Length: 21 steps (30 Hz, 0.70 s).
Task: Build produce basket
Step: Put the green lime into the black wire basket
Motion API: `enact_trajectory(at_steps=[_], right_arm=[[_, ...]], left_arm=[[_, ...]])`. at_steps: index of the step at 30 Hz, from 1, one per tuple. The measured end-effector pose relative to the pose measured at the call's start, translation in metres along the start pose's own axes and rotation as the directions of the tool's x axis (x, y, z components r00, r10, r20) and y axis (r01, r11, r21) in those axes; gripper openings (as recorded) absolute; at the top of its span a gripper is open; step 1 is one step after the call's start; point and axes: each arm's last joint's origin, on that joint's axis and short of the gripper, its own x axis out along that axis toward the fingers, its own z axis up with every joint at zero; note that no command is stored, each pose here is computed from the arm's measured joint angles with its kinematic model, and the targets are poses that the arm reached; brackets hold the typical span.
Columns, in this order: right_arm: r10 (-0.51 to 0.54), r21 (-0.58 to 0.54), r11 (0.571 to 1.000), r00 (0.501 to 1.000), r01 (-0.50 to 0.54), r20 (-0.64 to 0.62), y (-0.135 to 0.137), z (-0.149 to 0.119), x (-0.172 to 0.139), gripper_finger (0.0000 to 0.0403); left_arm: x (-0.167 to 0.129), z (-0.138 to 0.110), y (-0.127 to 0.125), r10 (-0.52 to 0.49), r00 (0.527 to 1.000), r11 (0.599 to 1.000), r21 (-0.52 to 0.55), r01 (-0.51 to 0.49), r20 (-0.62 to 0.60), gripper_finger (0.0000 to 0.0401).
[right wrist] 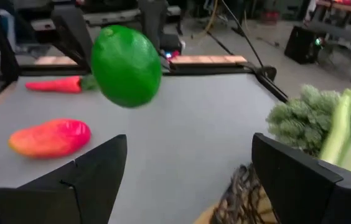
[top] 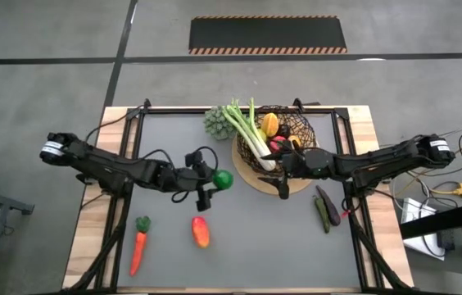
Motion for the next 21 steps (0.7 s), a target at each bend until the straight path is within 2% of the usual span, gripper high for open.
enact_trajectory(at_steps=[8, 15, 21], right_arm=[[0.015, -0.011, 1.0, 0.996, -0.015, 0.089, 0.004, -0.006, 0.02, 0.0327], [0.042, -0.03, 0.999, 0.986, -0.037, 0.161, 0.008, -0.004, 0.037, 0.0327], [0.067, -0.035, 0.997, 0.983, -0.062, 0.171, 0.009, -0.001, 0.043, 0.0327]], left_arm=[[0.022, 0.01, -0.005, 0.021, 0.99, 0.997, -0.072, -0.011, 0.139, 0.0237], [0.041, 0.006, -0.006, 0.052, 0.988, 0.996, -0.085, -0.04, 0.144, 0.0237], [0.051, 0.007, -0.003, 0.077, 0.981, 0.992, -0.111, -0.058, 0.176, 0.0237]])
